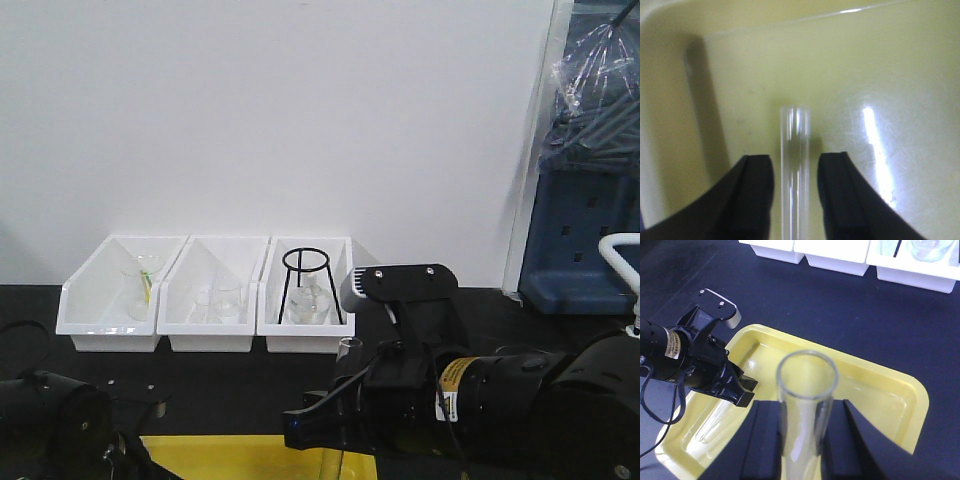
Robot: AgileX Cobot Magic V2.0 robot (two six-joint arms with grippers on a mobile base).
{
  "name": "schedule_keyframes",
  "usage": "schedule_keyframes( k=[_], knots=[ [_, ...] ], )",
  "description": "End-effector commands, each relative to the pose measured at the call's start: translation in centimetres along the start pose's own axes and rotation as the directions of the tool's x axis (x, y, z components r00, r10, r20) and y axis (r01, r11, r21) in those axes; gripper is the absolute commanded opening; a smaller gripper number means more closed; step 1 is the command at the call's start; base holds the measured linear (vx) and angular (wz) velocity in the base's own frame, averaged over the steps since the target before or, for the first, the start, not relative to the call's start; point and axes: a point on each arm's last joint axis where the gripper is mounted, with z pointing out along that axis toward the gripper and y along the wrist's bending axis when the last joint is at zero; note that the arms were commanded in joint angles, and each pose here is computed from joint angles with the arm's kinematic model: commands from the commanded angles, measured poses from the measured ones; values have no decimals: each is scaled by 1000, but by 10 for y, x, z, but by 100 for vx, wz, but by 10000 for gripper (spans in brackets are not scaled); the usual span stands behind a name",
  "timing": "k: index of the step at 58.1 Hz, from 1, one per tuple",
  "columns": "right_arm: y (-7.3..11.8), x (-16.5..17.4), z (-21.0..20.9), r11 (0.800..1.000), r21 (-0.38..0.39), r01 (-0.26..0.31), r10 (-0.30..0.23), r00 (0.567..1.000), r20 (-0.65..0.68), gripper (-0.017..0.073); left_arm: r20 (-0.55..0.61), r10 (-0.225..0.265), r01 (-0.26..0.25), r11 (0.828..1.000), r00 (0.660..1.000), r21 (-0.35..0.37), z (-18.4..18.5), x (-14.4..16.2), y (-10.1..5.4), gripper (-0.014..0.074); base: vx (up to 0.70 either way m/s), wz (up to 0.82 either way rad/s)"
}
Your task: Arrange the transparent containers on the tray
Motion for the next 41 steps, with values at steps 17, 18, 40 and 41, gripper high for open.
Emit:
schedule_keyframes(
  k=[17, 18, 40, 41],
  knots=[
    [-12, -10, 10, 997, 30, -76, 75, 997, 15, -11, 173, 90, -82, 995, 981, -51, -48, -14, 3, 517, 0, 0],
    [-15, -9, 12, 995, 37, -89, 89, 996, 5, -11, 188, 90, -82, 995, 978, -49, -53, -15, 3, 517, 0, 0],
    [-62, -11, 54, 983, 45, -176, 182, 951, -249, -11, 533, 43, -69, 997, 845, 29, -141, -18, 0, 517, 0, 0],
    [-61, -13, 56, 983, 34, -179, 182, 950, -254, -11, 538, 43, -69, 997, 842, 30, -143, -17, 0, 517, 0, 0]
  ],
)
